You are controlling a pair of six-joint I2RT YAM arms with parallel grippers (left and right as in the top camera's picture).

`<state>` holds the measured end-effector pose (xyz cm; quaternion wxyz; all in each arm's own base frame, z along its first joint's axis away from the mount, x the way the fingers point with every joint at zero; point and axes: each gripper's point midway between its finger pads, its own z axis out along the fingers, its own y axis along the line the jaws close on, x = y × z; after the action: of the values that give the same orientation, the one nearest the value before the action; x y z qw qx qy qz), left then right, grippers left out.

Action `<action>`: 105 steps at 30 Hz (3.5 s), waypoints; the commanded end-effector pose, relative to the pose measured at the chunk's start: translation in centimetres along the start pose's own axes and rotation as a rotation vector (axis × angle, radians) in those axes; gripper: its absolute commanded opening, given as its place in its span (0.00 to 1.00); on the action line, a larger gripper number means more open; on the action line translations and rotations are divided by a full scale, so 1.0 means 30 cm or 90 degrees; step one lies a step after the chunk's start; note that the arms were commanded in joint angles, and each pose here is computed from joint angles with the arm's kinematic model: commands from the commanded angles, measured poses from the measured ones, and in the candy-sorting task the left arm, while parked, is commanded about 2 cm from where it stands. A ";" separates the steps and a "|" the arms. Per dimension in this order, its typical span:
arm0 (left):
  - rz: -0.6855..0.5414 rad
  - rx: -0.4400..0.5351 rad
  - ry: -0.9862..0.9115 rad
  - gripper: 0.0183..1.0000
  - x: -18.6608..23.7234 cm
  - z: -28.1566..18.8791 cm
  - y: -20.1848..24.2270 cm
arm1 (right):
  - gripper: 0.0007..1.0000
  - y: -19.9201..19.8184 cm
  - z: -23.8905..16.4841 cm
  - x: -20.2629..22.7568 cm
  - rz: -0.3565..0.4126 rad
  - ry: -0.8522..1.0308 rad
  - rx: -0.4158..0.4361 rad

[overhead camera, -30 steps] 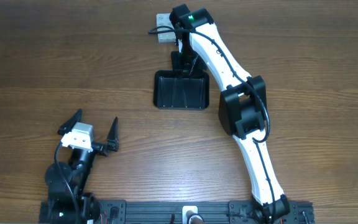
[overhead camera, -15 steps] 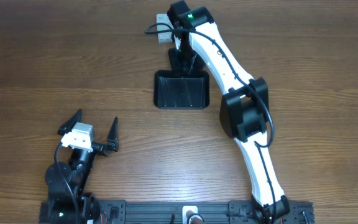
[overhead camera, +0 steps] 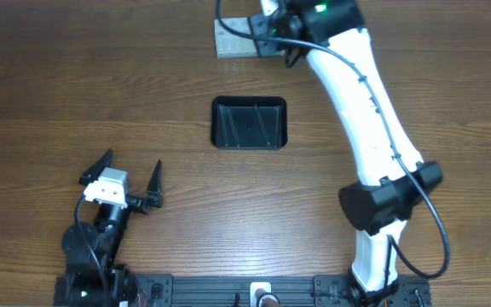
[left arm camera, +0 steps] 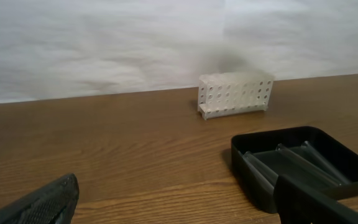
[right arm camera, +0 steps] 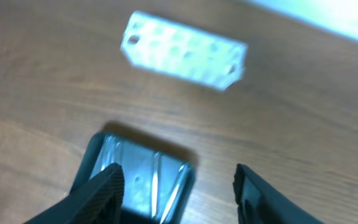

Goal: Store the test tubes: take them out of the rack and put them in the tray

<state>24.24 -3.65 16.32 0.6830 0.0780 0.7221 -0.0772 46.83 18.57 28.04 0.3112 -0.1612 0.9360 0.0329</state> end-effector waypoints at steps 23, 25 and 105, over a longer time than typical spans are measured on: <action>0.009 0.008 -0.001 1.00 0.004 0.000 -0.008 | 0.99 -0.510 -0.341 0.443 0.127 -0.336 0.192; 0.009 0.008 -0.001 1.00 0.005 0.000 -0.008 | 0.99 -0.510 -0.341 0.492 0.127 -0.365 0.210; 0.009 0.008 -0.001 1.00 0.004 0.000 -0.008 | 0.99 -0.399 -0.209 0.997 0.122 -0.528 0.260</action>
<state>24.24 -3.65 16.33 0.6831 0.0780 0.7220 -0.0771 24.59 -1.74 15.87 0.6792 0.0104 0.7321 -0.0517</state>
